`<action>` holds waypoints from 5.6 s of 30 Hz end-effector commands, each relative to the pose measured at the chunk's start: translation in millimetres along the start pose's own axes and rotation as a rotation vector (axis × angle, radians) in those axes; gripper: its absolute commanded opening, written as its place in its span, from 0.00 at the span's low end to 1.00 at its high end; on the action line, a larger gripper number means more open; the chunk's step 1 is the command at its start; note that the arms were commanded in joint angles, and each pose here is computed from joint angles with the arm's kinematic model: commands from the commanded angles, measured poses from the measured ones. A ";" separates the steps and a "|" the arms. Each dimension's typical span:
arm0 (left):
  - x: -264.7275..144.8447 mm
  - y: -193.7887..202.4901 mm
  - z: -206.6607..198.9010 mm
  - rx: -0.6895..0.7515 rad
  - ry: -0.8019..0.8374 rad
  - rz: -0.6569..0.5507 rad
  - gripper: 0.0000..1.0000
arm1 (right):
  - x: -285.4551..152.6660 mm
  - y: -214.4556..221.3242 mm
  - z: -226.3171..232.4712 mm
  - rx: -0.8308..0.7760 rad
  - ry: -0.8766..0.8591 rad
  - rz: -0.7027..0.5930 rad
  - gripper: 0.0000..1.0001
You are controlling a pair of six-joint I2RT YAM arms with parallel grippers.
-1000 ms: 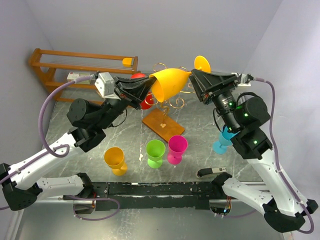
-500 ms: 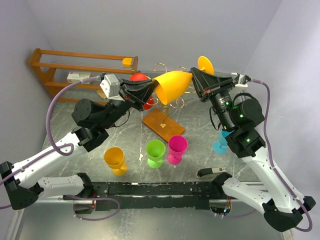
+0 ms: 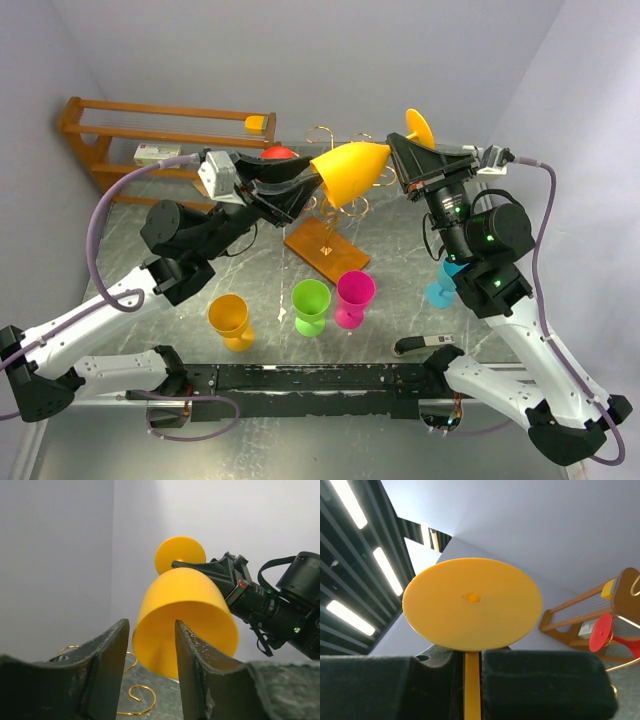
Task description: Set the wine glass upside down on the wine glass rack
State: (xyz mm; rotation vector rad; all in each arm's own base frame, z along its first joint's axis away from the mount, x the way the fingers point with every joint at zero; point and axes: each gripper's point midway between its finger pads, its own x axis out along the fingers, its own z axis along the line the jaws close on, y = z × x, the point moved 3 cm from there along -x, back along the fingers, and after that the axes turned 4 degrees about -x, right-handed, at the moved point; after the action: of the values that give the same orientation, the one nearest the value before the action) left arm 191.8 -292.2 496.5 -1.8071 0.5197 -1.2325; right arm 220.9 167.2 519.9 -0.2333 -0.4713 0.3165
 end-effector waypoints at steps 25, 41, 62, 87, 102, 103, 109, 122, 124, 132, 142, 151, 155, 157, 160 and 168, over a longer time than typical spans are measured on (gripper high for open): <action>-3.4 -55.8 37.7 0.057 -0.302 -0.140 0.82 | 22.8 -53.0 -28.4 -1.026 0.173 -0.163 0.00; 31.4 -35.9 43.9 -0.143 -0.375 -0.041 0.85 | -1.1 -69.0 -25.7 -1.265 0.319 0.029 0.00; 51.8 -14.9 28.9 -0.286 -0.254 0.120 0.87 | -25.6 -59.5 -55.0 -1.339 0.335 0.127 0.00; 110.0 83.0 -6.4 -0.992 0.172 0.383 0.60 | -35.0 -39.3 -79.2 -1.674 0.133 0.262 0.00; 105.8 90.4 -12.4 -1.069 0.214 0.423 0.14 | -31.7 -30.4 -86.8 -1.656 0.113 0.283 0.00; 107.0 89.8 -12.5 -1.070 0.219 0.421 0.08 | -32.1 -30.0 -86.3 -1.648 0.112 0.285 0.00; 115.1 86.7 -5.7 -1.043 0.198 0.385 0.07 | -44.2 -35.5 -84.2 -1.538 0.183 0.280 0.51; 124.2 94.0 15.0 -0.988 0.151 0.360 0.07 | -78.3 -51.7 -40.2 -0.947 0.328 0.132 0.81; 123.7 94.6 15.4 -0.985 0.147 0.361 0.07 | -70.6 -50.9 -36.9 -0.835 0.369 0.108 0.81; 120.2 93.8 14.2 -0.990 0.149 0.360 0.07 | -42.0 -57.5 -45.5 -0.646 0.533 -0.016 0.79; 115.1 92.6 15.8 -1.003 0.149 0.350 0.07 | -22.8 -43.2 -48.6 -0.584 0.459 -0.019 0.38; 109.0 90.9 21.8 -0.983 0.114 0.347 0.21 | -26.1 -39.9 -48.0 -0.515 0.404 -0.048 0.00; 105.7 91.0 31.4 -0.912 0.040 0.359 0.55 | -24.4 -44.5 -54.7 -0.539 0.428 -0.085 0.00; 101.1 89.1 42.3 -0.862 -0.015 0.363 0.63 | -23.1 -46.9 -60.9 -0.563 0.448 -0.106 0.00; 91.2 84.0 67.5 -0.761 -0.101 0.365 0.67 | -18.1 -48.1 -72.3 -0.603 0.465 -0.137 0.00; 66.8 49.4 120.5 -0.447 -0.251 0.343 0.67 | 13.3 -37.2 -95.2 -0.658 0.495 -0.115 0.00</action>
State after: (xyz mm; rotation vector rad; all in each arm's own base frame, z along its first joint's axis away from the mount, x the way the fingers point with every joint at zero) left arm 325.4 -345.1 463.0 -2.1854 1.1653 -0.6852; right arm 273.8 123.5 442.8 -0.8990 -0.0570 0.0183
